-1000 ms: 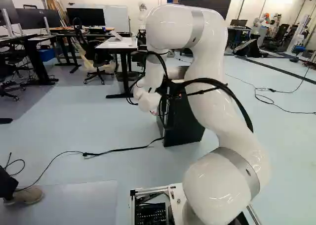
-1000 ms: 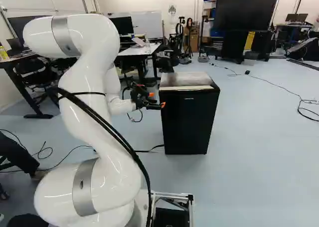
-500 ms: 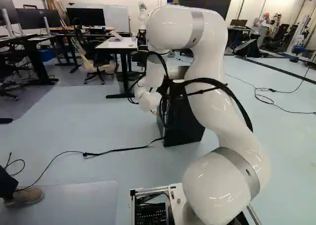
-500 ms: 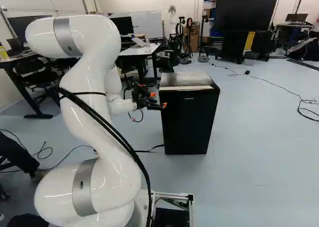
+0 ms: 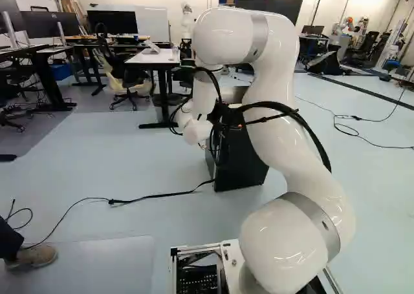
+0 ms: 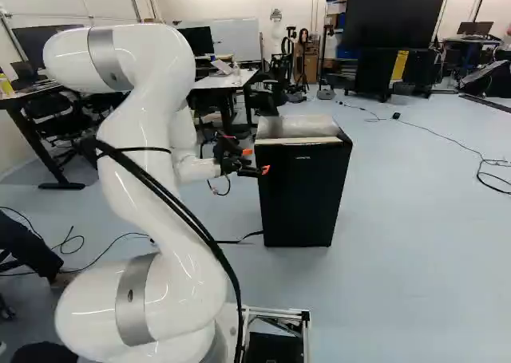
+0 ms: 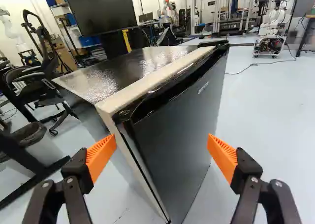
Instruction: Open the fridge door
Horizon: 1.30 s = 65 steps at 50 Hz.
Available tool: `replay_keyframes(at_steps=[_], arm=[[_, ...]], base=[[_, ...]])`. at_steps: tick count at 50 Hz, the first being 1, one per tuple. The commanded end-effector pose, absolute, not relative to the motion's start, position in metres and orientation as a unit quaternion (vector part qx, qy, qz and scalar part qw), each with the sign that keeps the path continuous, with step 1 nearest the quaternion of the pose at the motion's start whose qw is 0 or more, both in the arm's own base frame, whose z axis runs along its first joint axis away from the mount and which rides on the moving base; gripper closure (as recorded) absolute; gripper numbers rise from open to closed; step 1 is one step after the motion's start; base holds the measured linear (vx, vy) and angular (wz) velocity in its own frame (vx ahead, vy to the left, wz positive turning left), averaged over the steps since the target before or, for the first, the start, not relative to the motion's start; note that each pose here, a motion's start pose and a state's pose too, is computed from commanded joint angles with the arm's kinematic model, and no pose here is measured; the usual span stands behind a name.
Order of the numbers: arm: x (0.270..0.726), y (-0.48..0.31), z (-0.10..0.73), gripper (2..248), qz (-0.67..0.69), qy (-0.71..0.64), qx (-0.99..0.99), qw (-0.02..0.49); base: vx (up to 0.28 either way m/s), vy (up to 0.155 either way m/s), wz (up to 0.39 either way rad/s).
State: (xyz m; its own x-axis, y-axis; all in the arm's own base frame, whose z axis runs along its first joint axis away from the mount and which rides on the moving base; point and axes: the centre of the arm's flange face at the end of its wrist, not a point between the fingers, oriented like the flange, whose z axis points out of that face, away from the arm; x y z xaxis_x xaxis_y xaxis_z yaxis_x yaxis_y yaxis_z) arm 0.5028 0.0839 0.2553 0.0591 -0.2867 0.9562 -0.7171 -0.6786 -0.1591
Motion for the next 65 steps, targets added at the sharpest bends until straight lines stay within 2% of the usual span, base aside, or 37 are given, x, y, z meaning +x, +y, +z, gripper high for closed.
replay_keyframes(at_steps=[65], arm=[[0.4977,0.0794,0.2542,3,0.574,-0.388,0.692,0.203]], base=[[0.0,0.0,0.0]])
